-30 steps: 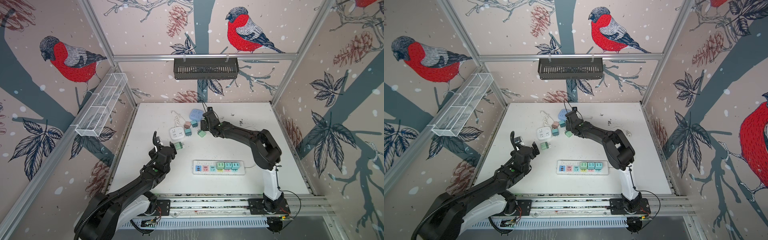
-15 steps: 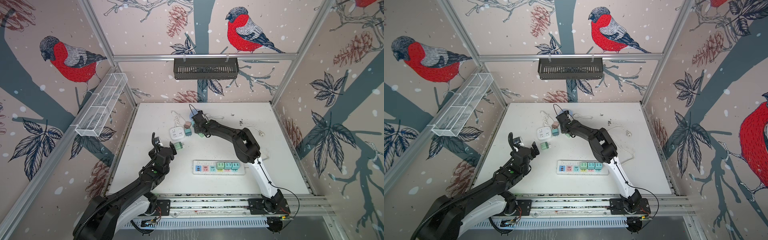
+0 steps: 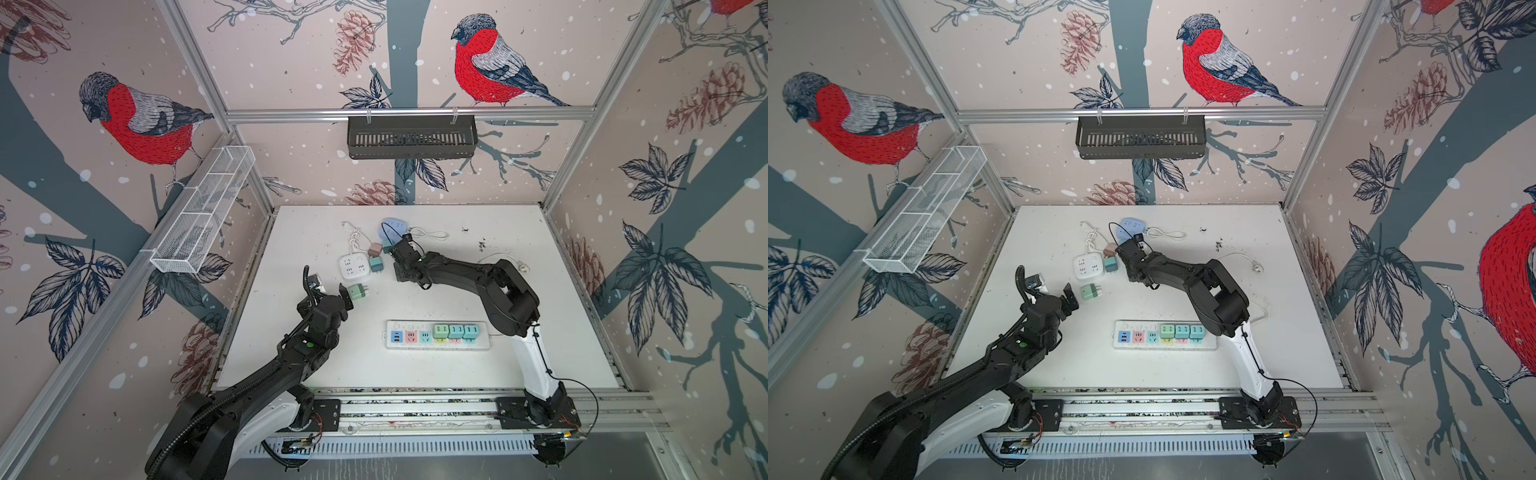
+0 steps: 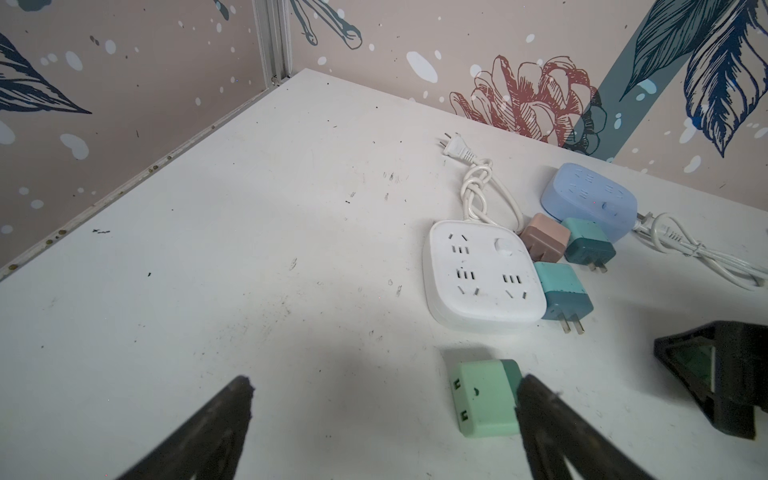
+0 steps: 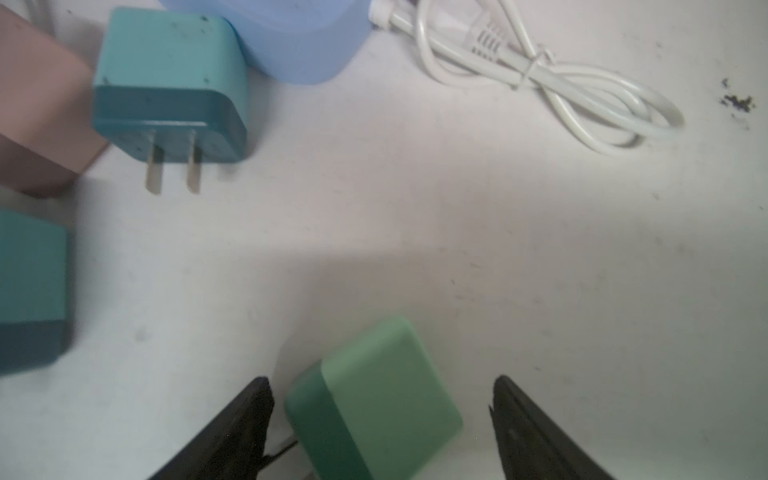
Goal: Insert the plug
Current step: 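Lower the right gripper onto a green adapter near the teal adapters and close, then lift the green adapter with the right gripper and carry it toward the power strip, then bring the green adapter to the left gripper while the left gripper reaches to take it, then grasp the green adapter with the left gripper while the right gripper opens and withdraws, then carry the green adapter with the left gripper over the socket beside the plugged adapters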
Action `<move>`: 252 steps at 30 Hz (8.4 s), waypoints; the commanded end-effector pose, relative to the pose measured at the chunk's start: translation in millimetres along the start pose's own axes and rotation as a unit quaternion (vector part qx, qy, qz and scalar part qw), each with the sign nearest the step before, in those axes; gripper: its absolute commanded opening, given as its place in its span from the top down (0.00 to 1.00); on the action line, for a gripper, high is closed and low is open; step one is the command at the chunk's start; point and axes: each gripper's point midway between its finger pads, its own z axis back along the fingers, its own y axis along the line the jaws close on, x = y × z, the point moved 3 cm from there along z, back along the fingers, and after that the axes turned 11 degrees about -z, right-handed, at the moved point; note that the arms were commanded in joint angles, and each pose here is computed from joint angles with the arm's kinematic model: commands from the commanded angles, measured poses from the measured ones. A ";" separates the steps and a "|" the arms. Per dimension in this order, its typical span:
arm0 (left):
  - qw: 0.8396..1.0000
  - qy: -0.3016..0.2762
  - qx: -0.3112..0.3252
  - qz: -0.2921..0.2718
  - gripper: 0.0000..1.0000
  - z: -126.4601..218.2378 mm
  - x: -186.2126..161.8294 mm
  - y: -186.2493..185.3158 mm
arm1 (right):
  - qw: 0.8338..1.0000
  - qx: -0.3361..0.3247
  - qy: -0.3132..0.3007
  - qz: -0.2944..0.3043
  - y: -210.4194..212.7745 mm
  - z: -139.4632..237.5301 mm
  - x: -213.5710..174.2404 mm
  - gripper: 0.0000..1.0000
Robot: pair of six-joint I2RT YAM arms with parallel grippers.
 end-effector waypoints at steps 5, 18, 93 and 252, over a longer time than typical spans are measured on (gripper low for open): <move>1.000 -0.019 -0.002 0.016 0.02 0.4 8.3 -0.8 | 0.999 -0.011 -0.031 -0.034 -32.0 22.2 0.6 0.14; 1.000 -0.019 -0.007 0.016 0.02 1.2 7.5 -1.1 | 0.994 0.091 -0.041 -0.043 -23.4 47.3 11.0 0.10; 0.956 -0.095 -0.279 0.007 0.02 57.0 68.6 -63.3 | 0.934 0.207 -0.291 0.012 -71.9 231.7 3.2 0.79; 0.638 0.092 -0.551 -0.529 1.00 115.1 -83.3 -246.1 | 0.905 0.155 -0.367 -0.151 -232.3 167.5 -23.4 0.01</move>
